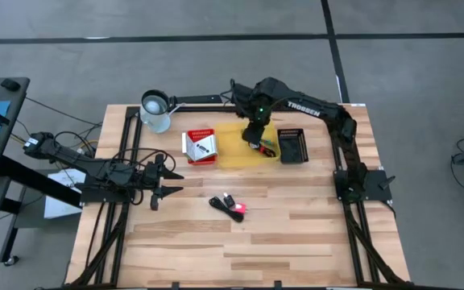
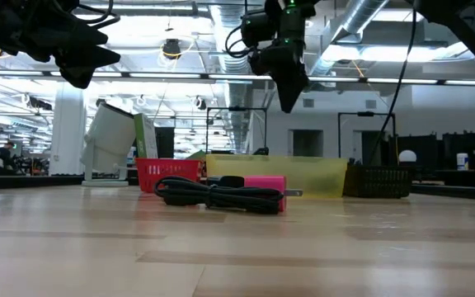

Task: Pick and place items into bin
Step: Put the green charger cable into the yellow bin, then put the black charger cable into the yellow bin

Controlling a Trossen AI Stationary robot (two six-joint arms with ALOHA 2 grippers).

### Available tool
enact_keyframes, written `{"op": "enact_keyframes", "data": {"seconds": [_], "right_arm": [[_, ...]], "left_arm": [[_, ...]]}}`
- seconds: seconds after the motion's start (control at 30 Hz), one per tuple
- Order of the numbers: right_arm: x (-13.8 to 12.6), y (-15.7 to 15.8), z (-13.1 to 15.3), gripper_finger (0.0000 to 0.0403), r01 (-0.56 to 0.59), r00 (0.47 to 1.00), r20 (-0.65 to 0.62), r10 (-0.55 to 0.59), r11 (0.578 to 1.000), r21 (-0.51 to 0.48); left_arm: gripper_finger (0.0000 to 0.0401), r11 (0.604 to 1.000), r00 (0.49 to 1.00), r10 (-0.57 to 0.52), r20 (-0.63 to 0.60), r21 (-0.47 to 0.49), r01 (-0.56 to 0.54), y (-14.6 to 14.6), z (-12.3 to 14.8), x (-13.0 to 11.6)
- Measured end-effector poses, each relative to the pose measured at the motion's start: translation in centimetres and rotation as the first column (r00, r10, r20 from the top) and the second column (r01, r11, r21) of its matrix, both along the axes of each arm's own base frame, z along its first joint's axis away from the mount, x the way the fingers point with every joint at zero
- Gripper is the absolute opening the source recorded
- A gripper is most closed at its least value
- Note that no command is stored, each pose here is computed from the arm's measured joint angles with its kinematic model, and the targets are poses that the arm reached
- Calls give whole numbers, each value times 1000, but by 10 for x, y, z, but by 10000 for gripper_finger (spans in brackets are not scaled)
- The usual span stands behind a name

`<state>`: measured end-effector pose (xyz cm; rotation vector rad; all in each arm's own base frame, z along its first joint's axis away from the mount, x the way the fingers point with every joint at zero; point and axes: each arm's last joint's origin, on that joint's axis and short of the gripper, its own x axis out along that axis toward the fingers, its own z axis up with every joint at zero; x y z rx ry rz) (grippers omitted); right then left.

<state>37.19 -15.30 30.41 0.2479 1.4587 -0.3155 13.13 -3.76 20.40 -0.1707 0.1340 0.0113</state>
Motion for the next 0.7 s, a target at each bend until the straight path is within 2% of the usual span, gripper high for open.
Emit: {"op": "enact_keyframes", "data": {"seconds": [0.17, 0.27, 0.37, 0.53, 0.7], "right_arm": [[0, 22, -1, 112, -49, 996, -74, 52, 998, 30], [6, 38, 0, 113, -46, 997, -57, 49, 998, 43], [10, 61, 4, 113, -98, 994, -30, 102, 990, 98], [17, 98, 3, 113, -204, 978, -26, 208, 973, 110], [20, 130, 3, 113, -324, 944, -24, 328, 940, 104]], "left_arm": [[170, 1000, 1000, 0, 0, 0, 0, 0, 0, 0], [170, 1000, 1000, 0, 0, 0, 0, 0, 0, 0], [170, 1000, 1000, 0, 2, -1, 0, 0, 0, 0], [170, 999, 1000, -8, 19, 45, 7, 0, 2, 0], [170, 996, 989, 2, 147, 86, -15, 0, 15, 3]]}}
